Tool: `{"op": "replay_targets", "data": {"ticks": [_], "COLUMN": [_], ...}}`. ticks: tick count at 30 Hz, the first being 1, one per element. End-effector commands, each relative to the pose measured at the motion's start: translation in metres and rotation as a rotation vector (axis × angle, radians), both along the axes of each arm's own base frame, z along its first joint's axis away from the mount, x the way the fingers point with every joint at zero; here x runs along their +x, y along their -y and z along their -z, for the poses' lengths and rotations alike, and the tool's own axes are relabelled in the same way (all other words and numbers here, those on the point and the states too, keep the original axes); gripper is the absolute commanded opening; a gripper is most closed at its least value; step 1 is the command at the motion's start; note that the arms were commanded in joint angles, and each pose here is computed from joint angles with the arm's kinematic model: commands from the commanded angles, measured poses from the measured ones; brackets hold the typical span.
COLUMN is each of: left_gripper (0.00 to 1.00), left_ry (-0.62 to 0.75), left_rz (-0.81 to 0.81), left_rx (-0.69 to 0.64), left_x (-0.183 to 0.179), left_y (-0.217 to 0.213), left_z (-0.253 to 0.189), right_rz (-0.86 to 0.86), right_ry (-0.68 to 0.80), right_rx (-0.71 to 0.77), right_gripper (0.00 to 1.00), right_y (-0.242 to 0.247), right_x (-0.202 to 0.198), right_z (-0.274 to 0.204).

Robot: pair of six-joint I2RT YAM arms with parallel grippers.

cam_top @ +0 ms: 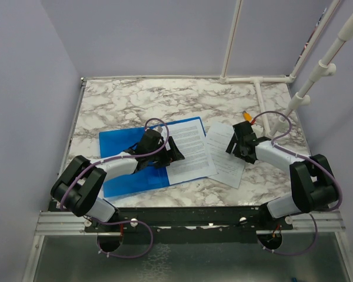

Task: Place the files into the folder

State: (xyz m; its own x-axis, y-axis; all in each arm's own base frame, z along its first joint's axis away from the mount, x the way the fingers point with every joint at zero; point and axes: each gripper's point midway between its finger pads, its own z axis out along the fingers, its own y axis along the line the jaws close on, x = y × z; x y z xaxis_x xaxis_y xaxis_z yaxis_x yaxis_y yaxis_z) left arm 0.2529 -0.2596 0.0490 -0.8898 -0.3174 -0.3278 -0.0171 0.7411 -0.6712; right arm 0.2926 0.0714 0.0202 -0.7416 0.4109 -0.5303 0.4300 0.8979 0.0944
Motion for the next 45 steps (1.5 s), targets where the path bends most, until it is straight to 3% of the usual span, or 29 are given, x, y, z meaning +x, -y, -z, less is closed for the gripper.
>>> {"op": "replay_targets", "data": {"ticks": [1,8,15,22,34,45], "left_gripper": [0.88,0.88,0.88,0.88,0.88,0.88], "left_ry": [-0.021,-0.020,-0.021,-0.017,-0.017,-0.015], "left_rz": [-0.006,-0.005,-0.006,-0.009,-0.013,-0.019], "left_rx": [0.051,0.050,0.056,0.053,0.057,0.058], "left_x": [-0.006,-0.005,-0.006,-0.004,-0.003,0.002], "left_y": [-0.008,-0.008,-0.009,-0.008,-0.008,-0.007], "left_z": [0.012,0.012,0.014,0.012,0.013,0.013], "right_rz": [0.024,0.014,0.013,0.017,0.083,0.044], "right_ry": [-0.027,-0.032,-0.041,0.013,0.204,0.396], "right_rx": [-0.004,0.013,0.019,-0.019,-0.186,-0.154], "right_gripper": [0.77,0.43,0.02,0.00,0.00,0.00], "right_y": [0.004,0.002,0.001,0.009,0.044,0.039], "right_x": [-0.004,-0.007,-0.009,0.001,0.018,0.036], "right_z": [0.015,0.018,0.019,-0.003,-0.088,-0.166]}}
